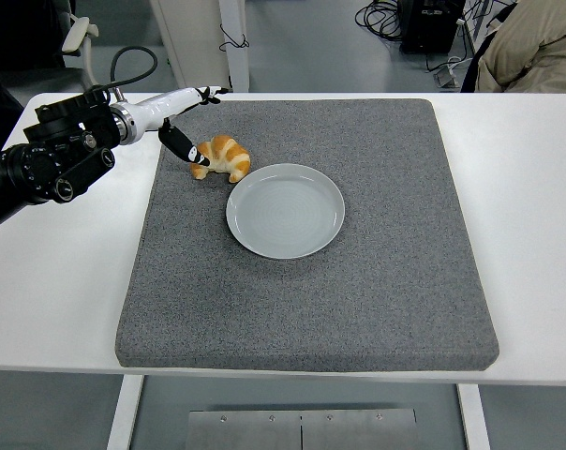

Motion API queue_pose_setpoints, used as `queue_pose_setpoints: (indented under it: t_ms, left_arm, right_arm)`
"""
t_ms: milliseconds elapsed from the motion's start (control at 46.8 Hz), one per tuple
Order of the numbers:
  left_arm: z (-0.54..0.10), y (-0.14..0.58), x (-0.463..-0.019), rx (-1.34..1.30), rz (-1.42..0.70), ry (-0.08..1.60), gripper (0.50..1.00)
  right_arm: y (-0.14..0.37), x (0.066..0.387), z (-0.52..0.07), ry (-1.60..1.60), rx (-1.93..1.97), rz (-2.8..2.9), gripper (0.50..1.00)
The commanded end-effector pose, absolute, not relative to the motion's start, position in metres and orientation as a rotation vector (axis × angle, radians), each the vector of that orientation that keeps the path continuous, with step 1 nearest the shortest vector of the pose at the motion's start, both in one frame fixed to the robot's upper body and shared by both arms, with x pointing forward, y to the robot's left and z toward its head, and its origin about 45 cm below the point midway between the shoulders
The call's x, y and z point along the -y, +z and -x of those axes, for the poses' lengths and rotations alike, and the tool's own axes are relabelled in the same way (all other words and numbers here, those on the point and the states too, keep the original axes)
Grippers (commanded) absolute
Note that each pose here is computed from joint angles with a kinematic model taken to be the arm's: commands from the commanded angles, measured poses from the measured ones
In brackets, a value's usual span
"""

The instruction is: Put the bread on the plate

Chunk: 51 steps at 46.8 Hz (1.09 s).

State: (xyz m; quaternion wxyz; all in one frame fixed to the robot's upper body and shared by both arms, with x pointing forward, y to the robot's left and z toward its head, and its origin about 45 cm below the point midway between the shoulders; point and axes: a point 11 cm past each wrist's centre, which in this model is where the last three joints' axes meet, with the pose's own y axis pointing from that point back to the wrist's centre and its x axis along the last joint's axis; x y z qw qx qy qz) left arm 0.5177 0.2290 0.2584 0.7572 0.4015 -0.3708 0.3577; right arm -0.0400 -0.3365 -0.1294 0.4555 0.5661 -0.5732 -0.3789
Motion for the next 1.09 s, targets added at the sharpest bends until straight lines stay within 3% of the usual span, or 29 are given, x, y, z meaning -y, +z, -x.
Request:
queue_pose_setpoints:
  t_ms: [0, 705, 1068]
  left_arm:
    - [-0.517, 0.256, -0.223, 0.81, -0.872, 0.77, 0.971]
    - [-0.517, 0.24, -0.215, 0.882, -0.937, 0.748, 0.968]
    - [-0.513, 0.229, -0.211, 0.896, -0.949, 0.729, 0.933]
  right_arm:
    - [-0.129, 0.336, 0.04, -0.934, 1.413, -1.397, 1.0]
    - [-0.129, 0.336, 0.04, -0.934, 1.413, -1.397, 1.0]
    - [-0.129, 0.336, 0.04, -0.934, 1.413, -1.397, 1.0]
